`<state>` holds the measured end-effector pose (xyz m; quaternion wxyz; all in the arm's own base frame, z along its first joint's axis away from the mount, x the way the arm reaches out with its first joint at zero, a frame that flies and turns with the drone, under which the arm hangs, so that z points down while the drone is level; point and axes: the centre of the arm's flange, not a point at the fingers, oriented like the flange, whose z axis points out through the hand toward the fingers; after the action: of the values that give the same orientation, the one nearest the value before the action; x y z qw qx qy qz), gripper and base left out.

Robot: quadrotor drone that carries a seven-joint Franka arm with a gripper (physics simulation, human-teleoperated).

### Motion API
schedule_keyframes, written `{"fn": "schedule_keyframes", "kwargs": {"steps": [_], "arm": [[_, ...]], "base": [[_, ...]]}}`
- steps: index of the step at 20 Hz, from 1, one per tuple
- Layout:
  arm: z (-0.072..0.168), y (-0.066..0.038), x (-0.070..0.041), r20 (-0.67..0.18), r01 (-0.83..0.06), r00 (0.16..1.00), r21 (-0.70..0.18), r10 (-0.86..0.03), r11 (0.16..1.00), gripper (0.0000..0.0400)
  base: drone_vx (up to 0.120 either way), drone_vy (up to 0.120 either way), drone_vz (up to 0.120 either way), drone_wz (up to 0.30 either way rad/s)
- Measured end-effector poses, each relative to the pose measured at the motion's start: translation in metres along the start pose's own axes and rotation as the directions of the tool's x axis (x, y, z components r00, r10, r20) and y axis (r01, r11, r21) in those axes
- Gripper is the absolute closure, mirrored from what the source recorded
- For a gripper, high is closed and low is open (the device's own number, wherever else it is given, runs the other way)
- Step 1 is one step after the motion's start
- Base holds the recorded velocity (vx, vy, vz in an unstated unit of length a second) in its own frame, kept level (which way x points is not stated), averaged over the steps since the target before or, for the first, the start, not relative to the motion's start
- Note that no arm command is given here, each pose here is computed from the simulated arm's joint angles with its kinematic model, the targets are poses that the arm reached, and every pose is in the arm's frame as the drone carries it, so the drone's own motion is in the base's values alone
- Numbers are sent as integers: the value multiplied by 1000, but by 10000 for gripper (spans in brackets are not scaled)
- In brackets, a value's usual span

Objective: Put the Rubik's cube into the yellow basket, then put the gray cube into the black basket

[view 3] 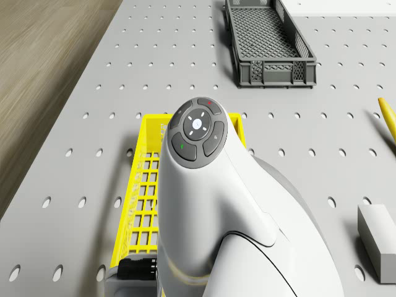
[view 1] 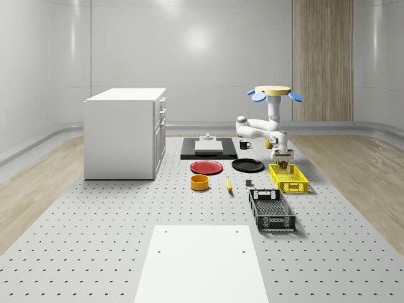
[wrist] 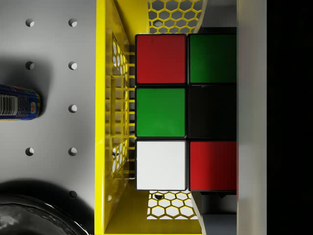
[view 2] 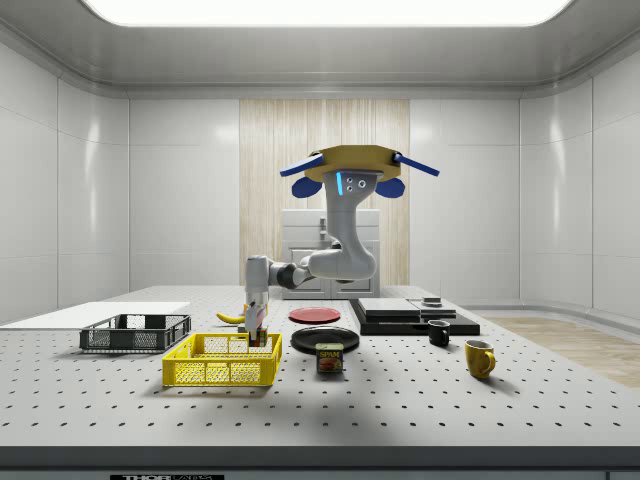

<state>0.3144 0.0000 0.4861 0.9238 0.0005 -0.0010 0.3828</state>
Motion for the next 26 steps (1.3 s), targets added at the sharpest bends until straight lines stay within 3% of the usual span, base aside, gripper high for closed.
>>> {"fn": "schedule_keyframes", "kwargs": {"steps": [16, 18, 26], "arm": [[57, 0, 0, 0, 0, 1000, 0, 0, 1000, 75], [61, 0, 0, -1, 0, 1000, -1, 0, 1000, 42], [43, 0, 0, 0, 0, 1000, 0, 0, 1000, 6]], "base": [[0, 0, 0, 0], [0, 0, 0, 0], [0, 0, 30, 0]]}}
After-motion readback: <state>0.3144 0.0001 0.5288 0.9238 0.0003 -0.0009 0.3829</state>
